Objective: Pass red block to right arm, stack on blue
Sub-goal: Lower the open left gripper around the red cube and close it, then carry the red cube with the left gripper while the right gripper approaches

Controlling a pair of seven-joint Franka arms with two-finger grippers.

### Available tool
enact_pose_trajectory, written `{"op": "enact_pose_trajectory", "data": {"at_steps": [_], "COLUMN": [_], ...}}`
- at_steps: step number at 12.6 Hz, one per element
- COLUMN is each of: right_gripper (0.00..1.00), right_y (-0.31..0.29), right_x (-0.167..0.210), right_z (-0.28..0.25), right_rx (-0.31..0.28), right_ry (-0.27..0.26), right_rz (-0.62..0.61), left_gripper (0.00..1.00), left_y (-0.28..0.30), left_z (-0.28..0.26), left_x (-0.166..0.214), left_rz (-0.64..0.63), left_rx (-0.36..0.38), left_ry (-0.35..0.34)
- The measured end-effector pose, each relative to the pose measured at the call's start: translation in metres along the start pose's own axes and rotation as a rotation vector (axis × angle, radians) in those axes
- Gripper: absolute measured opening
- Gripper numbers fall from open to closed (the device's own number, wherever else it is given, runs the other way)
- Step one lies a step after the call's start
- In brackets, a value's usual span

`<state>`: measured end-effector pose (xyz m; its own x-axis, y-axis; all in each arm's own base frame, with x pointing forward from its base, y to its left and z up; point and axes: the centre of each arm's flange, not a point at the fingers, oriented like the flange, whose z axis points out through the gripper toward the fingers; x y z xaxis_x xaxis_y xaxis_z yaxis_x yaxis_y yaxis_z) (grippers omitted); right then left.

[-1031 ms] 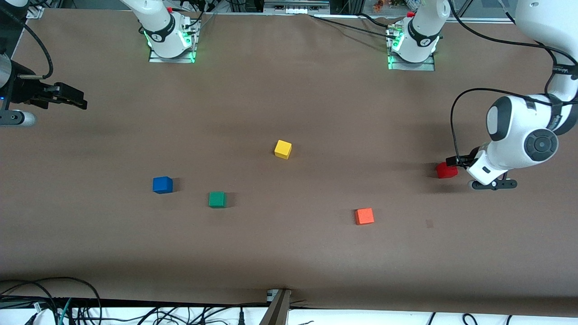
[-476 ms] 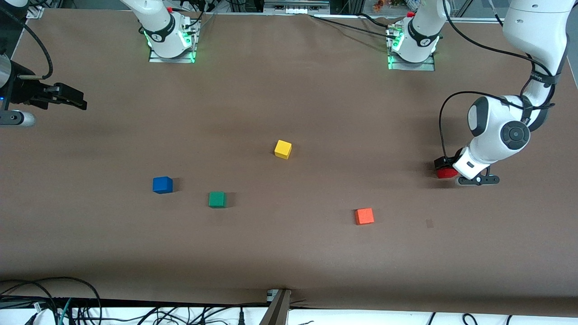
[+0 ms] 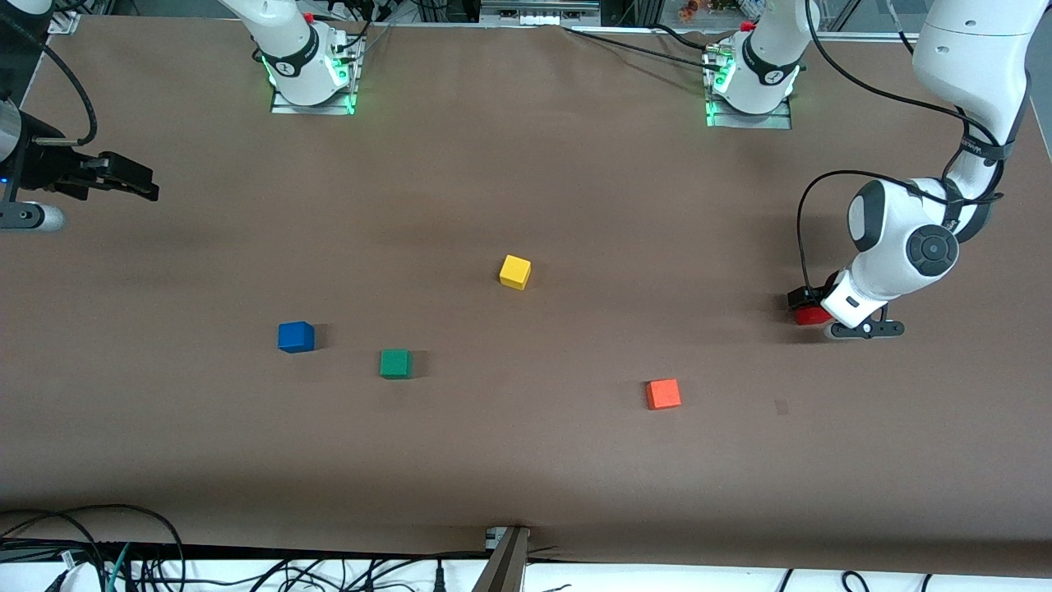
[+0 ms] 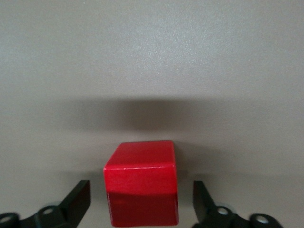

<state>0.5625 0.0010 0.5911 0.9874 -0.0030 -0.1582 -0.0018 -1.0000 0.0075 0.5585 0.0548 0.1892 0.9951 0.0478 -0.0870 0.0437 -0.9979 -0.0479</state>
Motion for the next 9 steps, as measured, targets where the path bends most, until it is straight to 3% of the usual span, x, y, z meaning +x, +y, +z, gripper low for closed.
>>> {"op": "enact_pose_trajectory", "data": {"at_steps": [3, 9], "right_gripper": [1.0, 1.0], "right_y": [0.0, 0.0], "right_x": [0.0, 0.006], "right_z": [0.0, 0.007], "right_rx": [0.0, 0.0], "right_ry": [0.0, -0.009], "right_rz": [0.0, 0.001], "left_gripper": [0.55, 0.56], "left_y": [0.001, 0.007], "left_z": [0.003, -0.015], "left_x": [0.001, 0.01], "left_rz": [0.001, 0.024], "left_rx": [-0.001, -0.003], "left_ry": [0.003, 0.04]}}
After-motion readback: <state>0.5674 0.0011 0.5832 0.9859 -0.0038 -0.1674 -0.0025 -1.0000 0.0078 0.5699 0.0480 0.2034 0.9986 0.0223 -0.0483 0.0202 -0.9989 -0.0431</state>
